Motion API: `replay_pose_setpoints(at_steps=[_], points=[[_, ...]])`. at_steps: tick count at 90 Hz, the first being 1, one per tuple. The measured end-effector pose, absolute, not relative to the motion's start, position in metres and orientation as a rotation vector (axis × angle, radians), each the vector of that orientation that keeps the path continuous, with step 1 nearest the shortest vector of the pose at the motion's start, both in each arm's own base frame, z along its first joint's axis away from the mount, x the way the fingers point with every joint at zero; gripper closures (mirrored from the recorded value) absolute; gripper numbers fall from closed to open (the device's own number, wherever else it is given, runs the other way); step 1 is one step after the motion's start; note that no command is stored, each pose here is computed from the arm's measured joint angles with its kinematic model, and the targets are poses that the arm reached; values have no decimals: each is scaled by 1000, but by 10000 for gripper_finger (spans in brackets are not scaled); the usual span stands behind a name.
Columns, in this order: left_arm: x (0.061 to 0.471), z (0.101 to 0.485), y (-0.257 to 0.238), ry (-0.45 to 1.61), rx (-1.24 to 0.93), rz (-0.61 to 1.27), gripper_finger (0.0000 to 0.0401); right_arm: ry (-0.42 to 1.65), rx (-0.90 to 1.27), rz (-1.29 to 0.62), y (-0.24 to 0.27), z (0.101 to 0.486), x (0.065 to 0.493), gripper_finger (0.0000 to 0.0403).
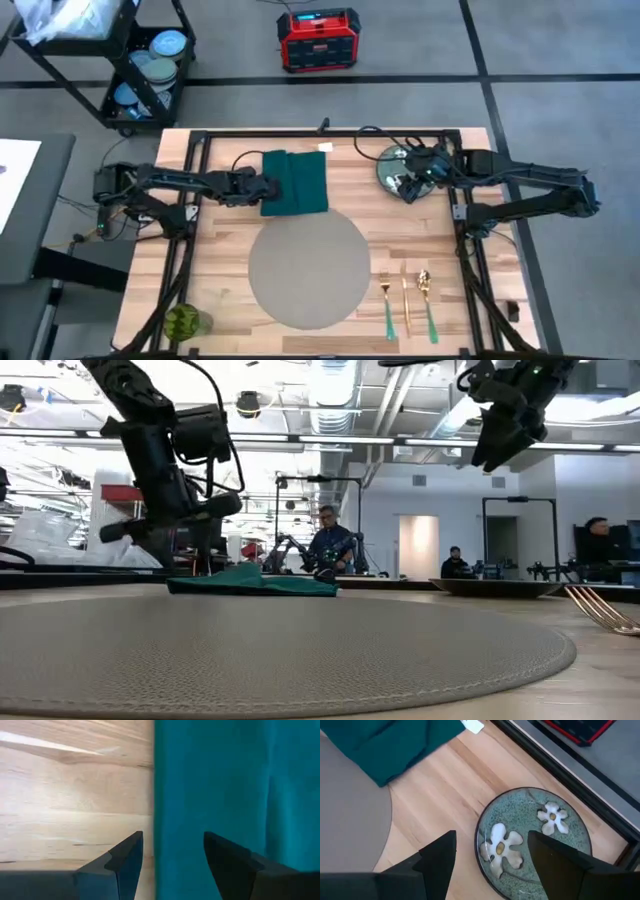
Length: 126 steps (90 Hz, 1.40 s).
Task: Set table place
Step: Fold the blue table napkin
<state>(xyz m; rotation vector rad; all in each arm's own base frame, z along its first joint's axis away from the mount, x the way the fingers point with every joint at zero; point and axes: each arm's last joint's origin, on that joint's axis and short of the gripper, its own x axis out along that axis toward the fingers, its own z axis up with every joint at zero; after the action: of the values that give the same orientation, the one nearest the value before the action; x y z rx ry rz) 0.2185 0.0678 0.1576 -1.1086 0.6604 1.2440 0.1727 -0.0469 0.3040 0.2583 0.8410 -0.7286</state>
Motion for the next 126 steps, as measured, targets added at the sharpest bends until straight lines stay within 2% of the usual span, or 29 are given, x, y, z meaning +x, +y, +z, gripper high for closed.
replay_pose_setpoints(at_steps=[51, 63, 95, 126], points=[[235, 136, 73, 722, -1096, 1182, 215, 845, 254, -722, -47, 304, 173, 168], [232, 138, 72, 741, -1089, 1175, 247, 845, 254, -722, -47, 304, 173, 168], [226, 142, 70, 800, -1028, 1158, 389, 847, 254, -722, -47, 304, 172, 168], [222, 156, 69, 764, -1056, 1125, 401, 847, 254, -723, -47, 304, 172, 168]])
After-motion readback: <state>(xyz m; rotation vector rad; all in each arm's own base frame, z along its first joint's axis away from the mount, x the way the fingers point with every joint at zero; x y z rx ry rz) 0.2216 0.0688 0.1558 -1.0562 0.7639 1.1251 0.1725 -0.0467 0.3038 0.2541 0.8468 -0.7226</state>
